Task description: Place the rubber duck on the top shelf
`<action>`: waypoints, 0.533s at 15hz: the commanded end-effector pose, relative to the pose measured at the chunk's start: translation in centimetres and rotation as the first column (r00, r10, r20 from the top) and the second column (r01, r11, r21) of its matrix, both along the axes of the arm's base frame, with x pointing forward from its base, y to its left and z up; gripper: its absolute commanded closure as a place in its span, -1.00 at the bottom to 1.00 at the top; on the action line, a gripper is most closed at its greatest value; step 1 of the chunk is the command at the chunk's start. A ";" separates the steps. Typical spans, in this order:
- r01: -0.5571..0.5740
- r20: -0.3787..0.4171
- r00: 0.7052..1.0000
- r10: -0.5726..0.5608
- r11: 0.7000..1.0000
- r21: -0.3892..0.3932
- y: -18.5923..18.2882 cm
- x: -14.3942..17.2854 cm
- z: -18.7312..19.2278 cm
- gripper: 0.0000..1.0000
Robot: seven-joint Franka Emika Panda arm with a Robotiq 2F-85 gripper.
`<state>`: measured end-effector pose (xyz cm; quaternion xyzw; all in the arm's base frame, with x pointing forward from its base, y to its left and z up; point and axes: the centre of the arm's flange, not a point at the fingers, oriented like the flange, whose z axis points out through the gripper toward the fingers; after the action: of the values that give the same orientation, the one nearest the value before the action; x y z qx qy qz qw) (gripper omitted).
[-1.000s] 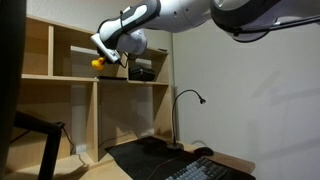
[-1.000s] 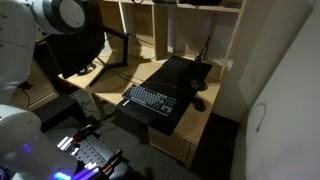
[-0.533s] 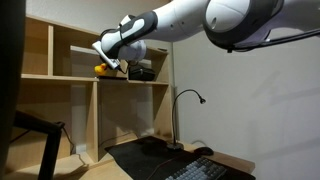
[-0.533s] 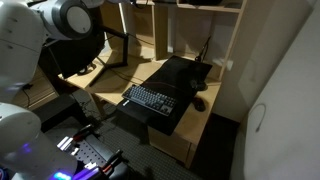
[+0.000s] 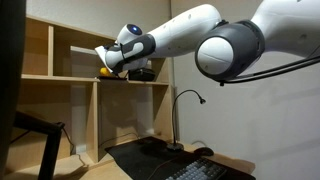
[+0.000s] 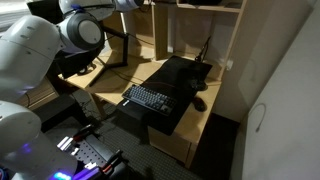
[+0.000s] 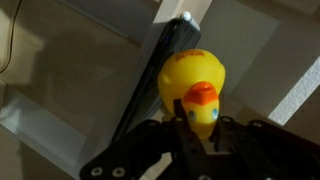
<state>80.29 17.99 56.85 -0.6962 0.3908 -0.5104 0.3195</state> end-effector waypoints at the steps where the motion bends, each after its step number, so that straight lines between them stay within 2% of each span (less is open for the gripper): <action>1: 0.031 -0.005 1.000 -0.031 0.998 0.059 1.4 7.1 2.1 0.89; 4: 0.033 -0.021 0.999 -0.031 0.994 0.105 1.4 7.1 2.3 0.89; 8: 0.011 -0.046 0.999 -0.001 0.977 0.211 1.3 7.3 1.7 0.89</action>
<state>80.34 17.97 56.98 -0.6772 0.4362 -0.4741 0.3555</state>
